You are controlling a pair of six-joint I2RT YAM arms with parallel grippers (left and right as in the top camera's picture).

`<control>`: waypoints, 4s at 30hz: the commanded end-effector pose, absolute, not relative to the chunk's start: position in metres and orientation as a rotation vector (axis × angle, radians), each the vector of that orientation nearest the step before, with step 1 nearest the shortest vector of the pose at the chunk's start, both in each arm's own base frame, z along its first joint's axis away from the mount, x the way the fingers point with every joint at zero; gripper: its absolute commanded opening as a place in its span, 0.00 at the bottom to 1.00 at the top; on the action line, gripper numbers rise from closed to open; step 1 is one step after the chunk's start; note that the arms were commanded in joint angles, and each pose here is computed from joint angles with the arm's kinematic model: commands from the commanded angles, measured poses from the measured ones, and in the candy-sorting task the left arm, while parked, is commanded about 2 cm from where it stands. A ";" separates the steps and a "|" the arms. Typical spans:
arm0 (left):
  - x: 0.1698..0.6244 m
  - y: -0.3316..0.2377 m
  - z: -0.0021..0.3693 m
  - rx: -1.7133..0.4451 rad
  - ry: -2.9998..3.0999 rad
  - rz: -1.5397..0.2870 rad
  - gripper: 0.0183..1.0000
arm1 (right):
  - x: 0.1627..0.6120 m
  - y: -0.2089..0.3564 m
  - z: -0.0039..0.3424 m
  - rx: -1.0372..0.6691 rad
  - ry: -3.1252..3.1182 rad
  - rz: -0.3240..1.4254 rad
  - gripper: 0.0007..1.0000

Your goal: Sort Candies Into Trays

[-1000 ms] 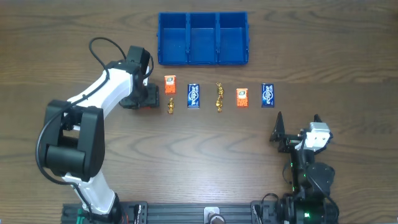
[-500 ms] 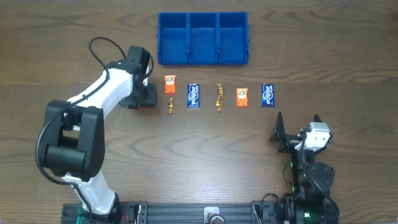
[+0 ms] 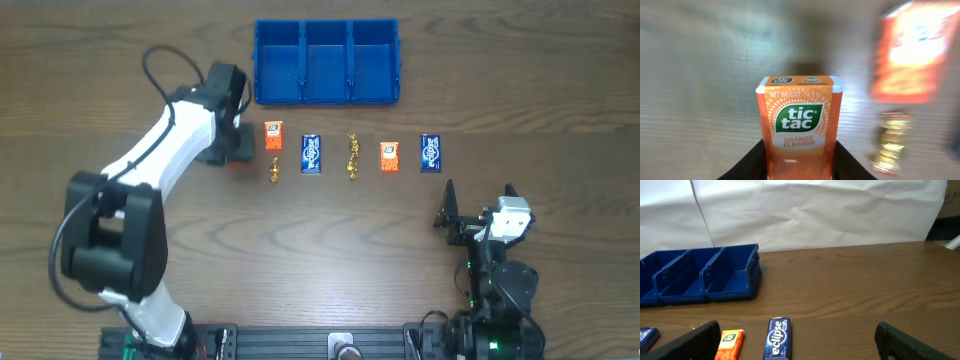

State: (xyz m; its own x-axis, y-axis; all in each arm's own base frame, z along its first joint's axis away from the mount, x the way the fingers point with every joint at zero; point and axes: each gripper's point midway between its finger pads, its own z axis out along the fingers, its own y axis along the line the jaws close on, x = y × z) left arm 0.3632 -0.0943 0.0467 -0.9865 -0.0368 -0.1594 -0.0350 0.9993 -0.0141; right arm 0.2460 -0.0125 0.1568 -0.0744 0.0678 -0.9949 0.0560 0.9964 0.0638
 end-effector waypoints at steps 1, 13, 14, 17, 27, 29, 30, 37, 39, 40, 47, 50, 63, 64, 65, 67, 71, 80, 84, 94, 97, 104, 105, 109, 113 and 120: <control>0.411 -0.122 0.161 -0.035 2.652 -0.033 0.22 | 0.246 -0.014 0.155 0.096 1.651 -0.002 1.00; 0.497 -0.159 0.247 -0.065 2.344 0.023 0.22 | 0.246 -0.014 0.155 0.096 1.651 -0.002 1.00; 0.501 -0.161 0.243 -0.056 2.349 0.028 0.21 | 0.246 -0.014 0.155 0.096 1.651 -0.002 1.00; 0.516 -0.169 0.217 -0.042 2.398 0.043 0.20 | 0.246 -0.014 0.155 0.096 1.651 -0.002 1.00; 0.536 -0.180 0.144 -0.024 2.508 0.069 0.20 | 0.246 -0.014 0.155 0.096 1.651 -0.002 1.00; 0.537 -0.182 0.136 -0.032 2.519 0.060 0.20 | 0.246 -0.014 0.155 0.096 1.651 -0.002 1.00; 0.538 -0.183 0.132 -0.037 2.527 0.056 0.21 | 0.246 -0.014 0.155 0.096 1.651 -0.002 1.00; 0.539 -0.180 0.125 -0.051 2.549 0.020 0.20 | 0.246 -0.014 0.155 0.096 1.651 -0.002 1.00; 0.539 -0.179 0.123 -0.053 2.559 0.005 0.20 | 0.246 -0.014 0.155 0.096 1.651 -0.002 1.00; 0.539 -0.179 0.123 -0.054 2.561 -0.002 0.19 | 0.246 -0.014 0.155 0.096 1.651 -0.002 1.00; 0.538 -0.182 0.123 -0.048 2.567 -0.020 0.35 | 0.246 -0.014 0.155 0.096 1.651 -0.002 1.00; 0.537 -0.183 0.122 -0.051 2.571 -0.031 0.85 | 0.246 -0.014 0.155 0.096 1.651 -0.002 1.00; 0.521 -0.192 0.143 -0.038 2.571 -0.039 1.00 | 0.246 -0.014 0.155 0.096 1.651 -0.002 1.00; 0.513 -0.195 0.154 -0.026 2.572 -0.038 1.00 | 0.246 -0.014 0.155 0.096 1.651 -0.002 1.00; 0.508 -0.196 0.160 -0.024 2.575 -0.041 1.00 | 0.246 -0.014 0.155 0.096 1.651 -0.002 1.00; 0.487 -0.197 0.176 -0.037 2.600 -0.040 1.00 | 0.246 -0.014 0.155 0.096 1.651 -0.002 1.00; 0.445 -0.197 0.186 -0.063 2.682 0.002 1.00 | 0.246 -0.014 0.155 0.096 1.651 -0.002 1.00; 0.415 -0.192 0.126 -0.150 2.804 0.042 0.97 | 0.246 -0.014 0.155 0.096 1.651 -0.002 1.00; 0.409 -0.187 0.094 -0.193 2.838 0.038 0.95 | 0.246 -0.014 0.155 0.096 1.651 -0.002 1.00; 0.385 -0.176 0.038 -0.246 2.919 0.041 0.90 | 0.246 -0.014 0.155 0.096 1.651 -0.002 1.00; 0.385 -0.174 0.028 -0.262 2.922 0.023 0.90 | 0.246 -0.014 0.155 0.096 1.651 -0.002 1.00; 0.395 -0.164 0.025 -0.281 2.903 0.028 0.88 | 0.246 -0.014 0.155 0.096 1.651 -0.002 1.00; 0.396 -0.163 0.025 -0.280 2.901 0.025 0.87 | 0.246 -0.014 0.155 0.096 1.651 -0.002 1.00; 0.400 -0.165 0.019 -0.193 2.910 0.006 0.84 | 0.246 -0.014 0.155 0.096 1.651 -0.002 1.00; 0.402 -0.167 0.001 -0.150 2.926 0.017 0.83 | 0.246 -0.014 0.155 0.096 1.651 -0.002 1.00; 0.407 -0.167 0.000 -0.128 2.915 0.002 0.81 | 0.246 -0.014 0.155 0.096 1.651 -0.002 1.00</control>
